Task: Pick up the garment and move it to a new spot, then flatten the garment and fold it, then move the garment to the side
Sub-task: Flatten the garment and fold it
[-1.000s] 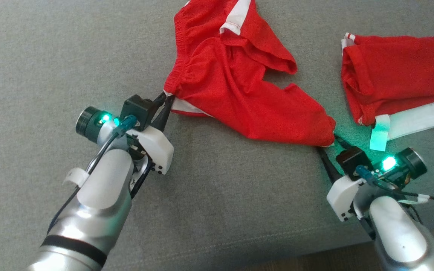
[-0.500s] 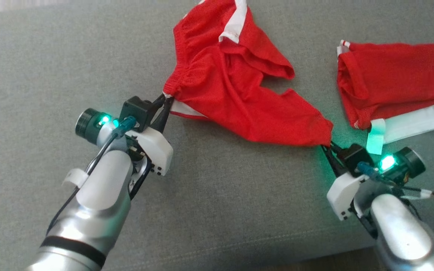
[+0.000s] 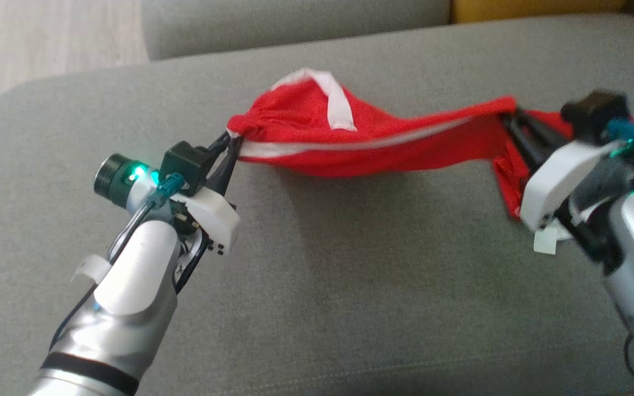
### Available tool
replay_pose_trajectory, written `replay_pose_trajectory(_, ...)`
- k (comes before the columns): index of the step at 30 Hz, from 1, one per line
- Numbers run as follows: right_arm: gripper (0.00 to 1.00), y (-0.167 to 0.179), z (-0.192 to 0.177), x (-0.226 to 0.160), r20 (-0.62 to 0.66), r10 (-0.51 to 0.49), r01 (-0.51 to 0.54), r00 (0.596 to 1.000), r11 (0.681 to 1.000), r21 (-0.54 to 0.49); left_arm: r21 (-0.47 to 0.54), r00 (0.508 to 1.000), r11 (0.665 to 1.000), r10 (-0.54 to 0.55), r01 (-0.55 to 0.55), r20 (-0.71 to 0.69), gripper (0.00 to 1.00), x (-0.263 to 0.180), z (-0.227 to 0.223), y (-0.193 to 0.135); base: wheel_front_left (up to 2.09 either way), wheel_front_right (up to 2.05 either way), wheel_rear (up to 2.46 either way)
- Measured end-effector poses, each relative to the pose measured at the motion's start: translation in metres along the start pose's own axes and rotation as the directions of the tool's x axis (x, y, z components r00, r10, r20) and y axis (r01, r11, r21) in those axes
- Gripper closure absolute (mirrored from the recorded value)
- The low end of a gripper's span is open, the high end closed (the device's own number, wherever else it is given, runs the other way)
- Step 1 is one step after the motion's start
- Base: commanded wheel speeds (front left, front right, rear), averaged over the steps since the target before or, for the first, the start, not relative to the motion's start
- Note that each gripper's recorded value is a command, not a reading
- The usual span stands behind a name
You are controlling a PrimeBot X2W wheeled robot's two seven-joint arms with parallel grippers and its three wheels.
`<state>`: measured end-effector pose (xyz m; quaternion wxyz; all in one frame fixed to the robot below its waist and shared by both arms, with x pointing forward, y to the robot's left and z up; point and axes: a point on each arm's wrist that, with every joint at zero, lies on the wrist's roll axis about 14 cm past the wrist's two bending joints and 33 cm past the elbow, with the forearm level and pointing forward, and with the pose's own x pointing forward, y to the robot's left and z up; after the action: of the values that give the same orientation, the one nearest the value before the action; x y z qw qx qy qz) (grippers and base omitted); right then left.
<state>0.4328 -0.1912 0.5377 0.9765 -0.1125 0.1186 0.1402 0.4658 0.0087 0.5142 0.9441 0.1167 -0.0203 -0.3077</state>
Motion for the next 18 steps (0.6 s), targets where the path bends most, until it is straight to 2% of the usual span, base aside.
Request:
replay_pose_trajectory(7,1.00,-0.003,0.064,-0.006,0.121,0.010,-0.007,0.993,1.000,-0.026,0.023,0.977,0.995,0.093,-0.100,0.194,1.00,-0.018,0.074,0.024,0.00,0.00,0.00)
replay_pose_trajectory(12,1.00,0.004,0.084,-0.009,0.170,0.026,-0.020,0.985,0.999,-0.035,0.027,0.942,0.988,0.139,-0.155,0.304,1.00,-0.037,0.114,0.040,0.00,0.00,0.00)
replay_pose_trajectory(18,1.00,0.008,0.115,-0.028,0.275,0.015,-0.008,0.961,1.000,-0.025,0.019,0.913,0.984,0.157,-0.177,0.377,1.00,-0.064,0.147,0.039,0.00,0.00,0.00)
